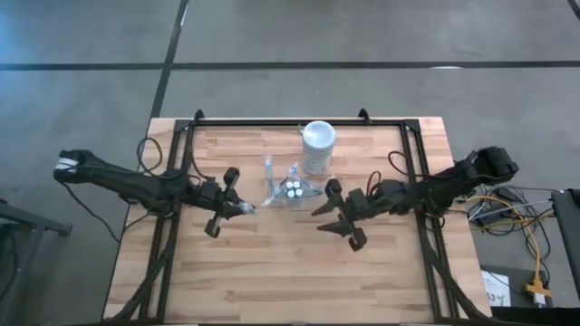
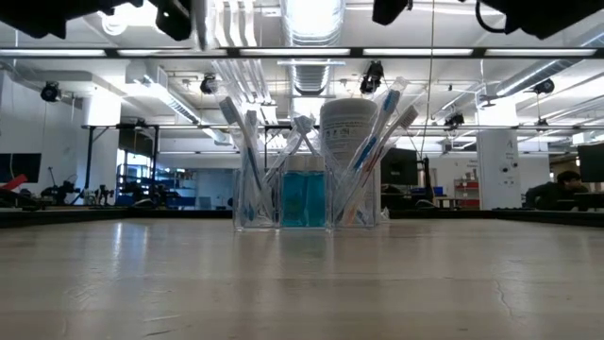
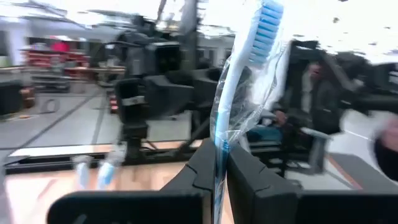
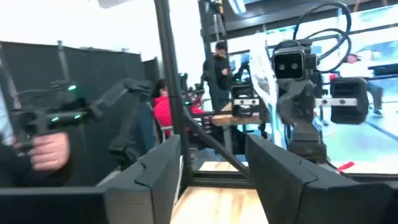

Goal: Pick & Place toothbrushing station
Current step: Put the blue toothbrush into the transparent organizer

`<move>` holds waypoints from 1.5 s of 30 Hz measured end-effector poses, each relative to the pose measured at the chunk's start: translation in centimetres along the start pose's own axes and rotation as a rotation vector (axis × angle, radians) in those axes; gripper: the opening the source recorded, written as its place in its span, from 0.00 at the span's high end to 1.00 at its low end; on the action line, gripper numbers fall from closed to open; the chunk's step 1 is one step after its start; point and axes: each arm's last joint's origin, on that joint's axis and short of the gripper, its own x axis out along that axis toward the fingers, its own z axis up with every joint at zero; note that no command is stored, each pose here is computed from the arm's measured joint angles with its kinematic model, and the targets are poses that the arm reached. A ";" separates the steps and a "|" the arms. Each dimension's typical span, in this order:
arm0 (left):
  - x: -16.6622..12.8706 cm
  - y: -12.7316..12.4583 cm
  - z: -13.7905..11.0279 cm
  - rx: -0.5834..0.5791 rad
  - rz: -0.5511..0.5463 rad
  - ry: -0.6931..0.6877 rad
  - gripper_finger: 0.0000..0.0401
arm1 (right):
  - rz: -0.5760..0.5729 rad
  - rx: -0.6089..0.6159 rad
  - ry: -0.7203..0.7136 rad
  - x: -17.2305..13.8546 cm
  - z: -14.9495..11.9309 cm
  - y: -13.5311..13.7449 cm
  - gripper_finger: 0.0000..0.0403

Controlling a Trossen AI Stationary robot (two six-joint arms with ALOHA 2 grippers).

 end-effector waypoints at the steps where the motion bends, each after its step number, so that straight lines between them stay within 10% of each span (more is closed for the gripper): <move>1: 0.5 0.1 -0.1 -0.006 0.025 -0.006 0.95 | -0.014 0.002 -0.006 0.4 0.1 -0.1 0.54; 21: 7.3 0.8 1.0 0.023 0.101 0.067 0.95 | -0.092 -0.110 0.043 6.9 0.5 -1.8 0.48; 45: 6.2 0.7 1.7 0.032 0.110 0.097 0.95 | -0.160 -0.184 0.127 7.5 2.2 -0.6 0.57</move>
